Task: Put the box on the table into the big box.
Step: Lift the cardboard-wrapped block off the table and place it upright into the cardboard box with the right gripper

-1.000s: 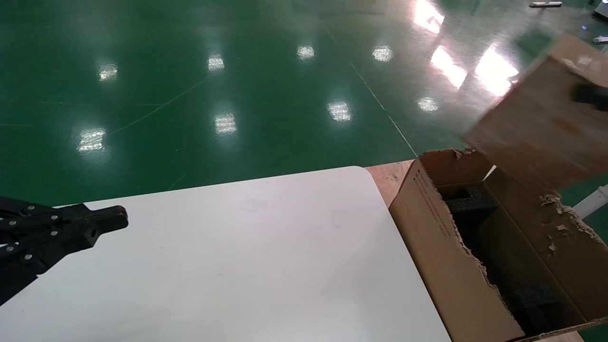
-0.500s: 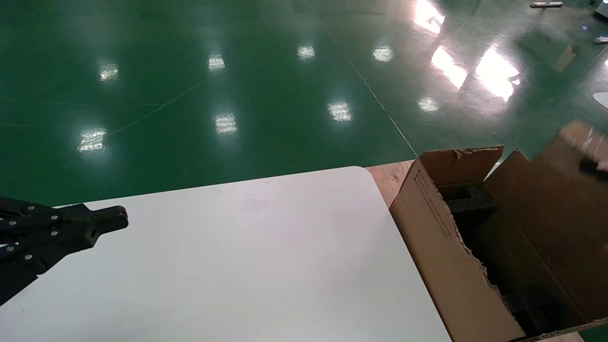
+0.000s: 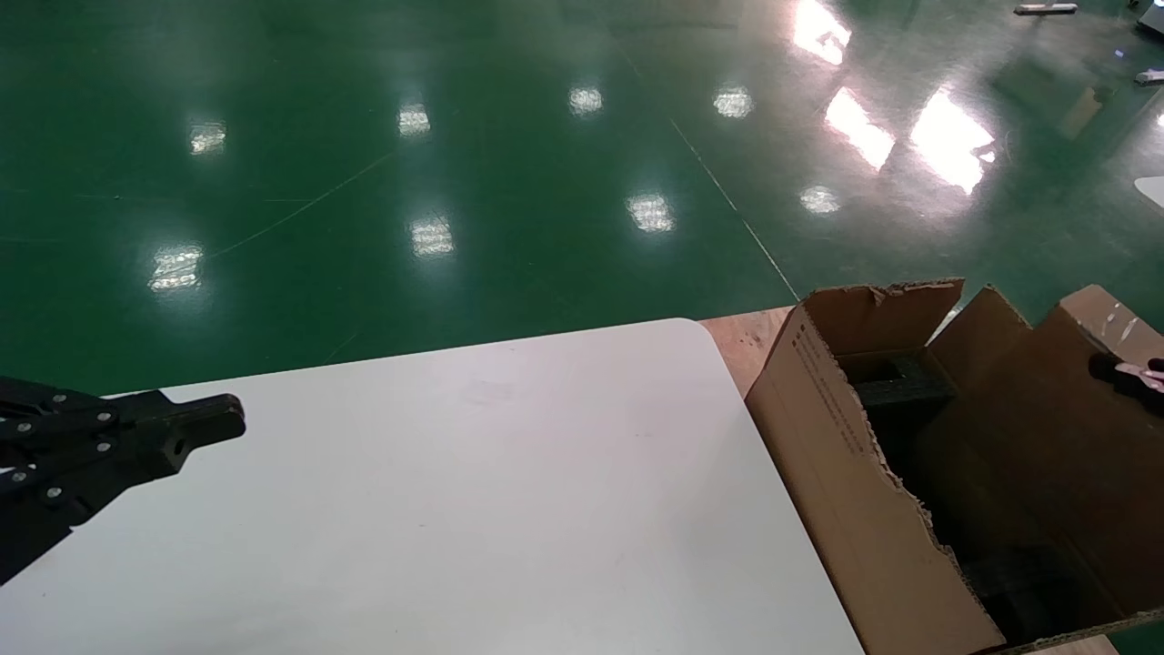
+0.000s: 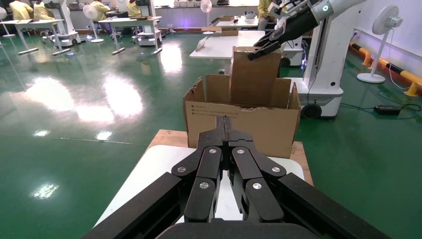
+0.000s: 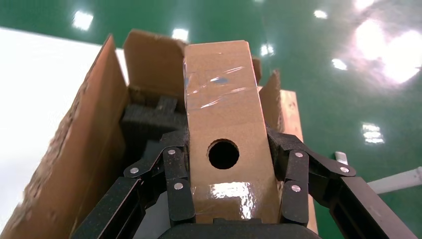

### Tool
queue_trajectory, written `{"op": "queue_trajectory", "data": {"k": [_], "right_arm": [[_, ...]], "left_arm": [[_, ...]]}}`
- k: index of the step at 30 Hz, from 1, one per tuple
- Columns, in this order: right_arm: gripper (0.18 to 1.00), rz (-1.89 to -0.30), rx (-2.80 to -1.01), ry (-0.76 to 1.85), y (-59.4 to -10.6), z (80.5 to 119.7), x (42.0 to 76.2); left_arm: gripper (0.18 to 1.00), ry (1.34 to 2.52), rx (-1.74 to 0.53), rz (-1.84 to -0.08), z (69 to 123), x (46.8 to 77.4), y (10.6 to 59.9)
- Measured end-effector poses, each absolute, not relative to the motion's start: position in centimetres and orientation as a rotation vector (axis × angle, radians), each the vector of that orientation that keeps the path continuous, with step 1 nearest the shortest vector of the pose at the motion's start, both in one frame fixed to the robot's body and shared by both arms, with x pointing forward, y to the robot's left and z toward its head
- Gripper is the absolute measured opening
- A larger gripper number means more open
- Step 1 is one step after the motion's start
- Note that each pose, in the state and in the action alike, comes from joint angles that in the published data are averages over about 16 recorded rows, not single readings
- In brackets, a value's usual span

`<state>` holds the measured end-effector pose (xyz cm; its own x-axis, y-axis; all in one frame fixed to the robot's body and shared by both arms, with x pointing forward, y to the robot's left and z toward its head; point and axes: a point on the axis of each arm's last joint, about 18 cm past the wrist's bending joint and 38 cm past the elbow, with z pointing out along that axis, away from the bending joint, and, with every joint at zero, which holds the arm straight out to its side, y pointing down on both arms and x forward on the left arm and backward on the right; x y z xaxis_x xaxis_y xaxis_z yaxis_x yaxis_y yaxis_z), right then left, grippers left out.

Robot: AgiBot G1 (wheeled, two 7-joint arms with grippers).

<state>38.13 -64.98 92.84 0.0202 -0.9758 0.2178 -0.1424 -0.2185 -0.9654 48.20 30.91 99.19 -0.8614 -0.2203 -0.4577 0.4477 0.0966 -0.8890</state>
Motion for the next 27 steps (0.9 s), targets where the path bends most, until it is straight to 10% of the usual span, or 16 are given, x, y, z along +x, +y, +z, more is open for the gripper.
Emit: {"op": "queue_trajectory", "data": {"k": [27], "right_arm": [[0.472, -1.310, -1.330, 1.319, -65.2, 87.7, 40.7]], "left_arm": [[0.334, 1.897, 0.222, -1.816, 99.2, 48.2, 30.9]]}}
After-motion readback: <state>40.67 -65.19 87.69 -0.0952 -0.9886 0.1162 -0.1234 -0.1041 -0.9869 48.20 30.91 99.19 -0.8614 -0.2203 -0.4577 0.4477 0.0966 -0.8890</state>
